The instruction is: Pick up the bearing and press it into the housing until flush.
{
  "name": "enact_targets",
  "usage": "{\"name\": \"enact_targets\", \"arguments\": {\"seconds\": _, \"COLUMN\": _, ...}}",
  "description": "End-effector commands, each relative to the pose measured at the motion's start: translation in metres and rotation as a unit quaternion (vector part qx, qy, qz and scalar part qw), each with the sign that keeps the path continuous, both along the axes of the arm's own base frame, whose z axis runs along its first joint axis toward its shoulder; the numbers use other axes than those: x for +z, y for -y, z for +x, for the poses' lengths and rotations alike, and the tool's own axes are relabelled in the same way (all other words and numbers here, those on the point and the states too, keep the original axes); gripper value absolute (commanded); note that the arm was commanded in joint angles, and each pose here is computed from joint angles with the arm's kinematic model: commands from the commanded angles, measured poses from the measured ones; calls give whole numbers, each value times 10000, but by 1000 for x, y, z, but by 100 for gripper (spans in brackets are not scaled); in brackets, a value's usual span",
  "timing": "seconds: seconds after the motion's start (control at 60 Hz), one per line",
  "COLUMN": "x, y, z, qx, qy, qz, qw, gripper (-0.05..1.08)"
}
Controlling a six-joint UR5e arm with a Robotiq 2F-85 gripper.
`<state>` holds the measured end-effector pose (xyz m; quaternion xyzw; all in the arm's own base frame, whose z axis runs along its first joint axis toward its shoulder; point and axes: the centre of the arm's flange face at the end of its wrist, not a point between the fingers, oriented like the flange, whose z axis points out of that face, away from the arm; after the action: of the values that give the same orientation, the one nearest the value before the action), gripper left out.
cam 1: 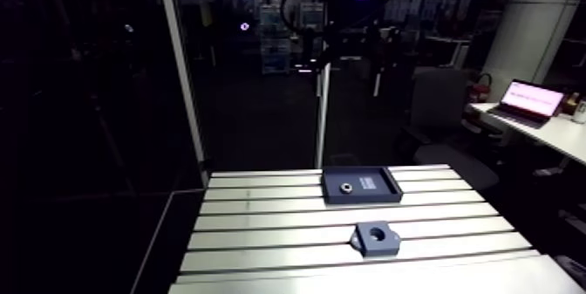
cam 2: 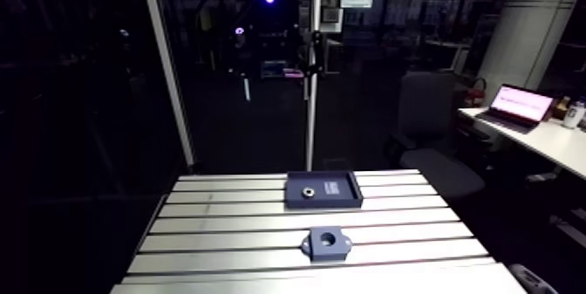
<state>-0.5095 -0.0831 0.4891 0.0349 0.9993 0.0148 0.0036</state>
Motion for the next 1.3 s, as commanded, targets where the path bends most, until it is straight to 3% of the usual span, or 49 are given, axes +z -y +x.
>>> {"name": "enact_targets", "arguments": {"seconds": 0.017, "x": -10, "y": 28, "z": -4, "qx": 344, "qy": 96, "qz": -85, "qw": 9993, "gripper": 1}}
{"name": "enact_targets", "arguments": {"seconds": 0.483, "x": -15, "y": 29, "z": -12, "qx": 368, "qy": 136, "qz": -50, "qw": 9992, "gripper": 1}}
{"name": "enact_targets", "arguments": {"seconds": 0.867, "x": -33, "y": 18, "z": -50, "qx": 763, "qy": -125, "qz": 14, "qw": 9970, "gripper": 1}}
{"name": "enact_targets", "arguments": {"seconds": 1.067, "x": -68, "y": -24, "z": -79, "qx": 626, "qy": -87, "qz": -1, "qw": 9980, "gripper": 1}}
{"name": "enact_targets", "arguments": {"seconds": 1.3, "x": -105, "y": -71, "z": -94, "qx": 566, "qy": -35, "qz": -47, "qw": 9984, "gripper": 1}}
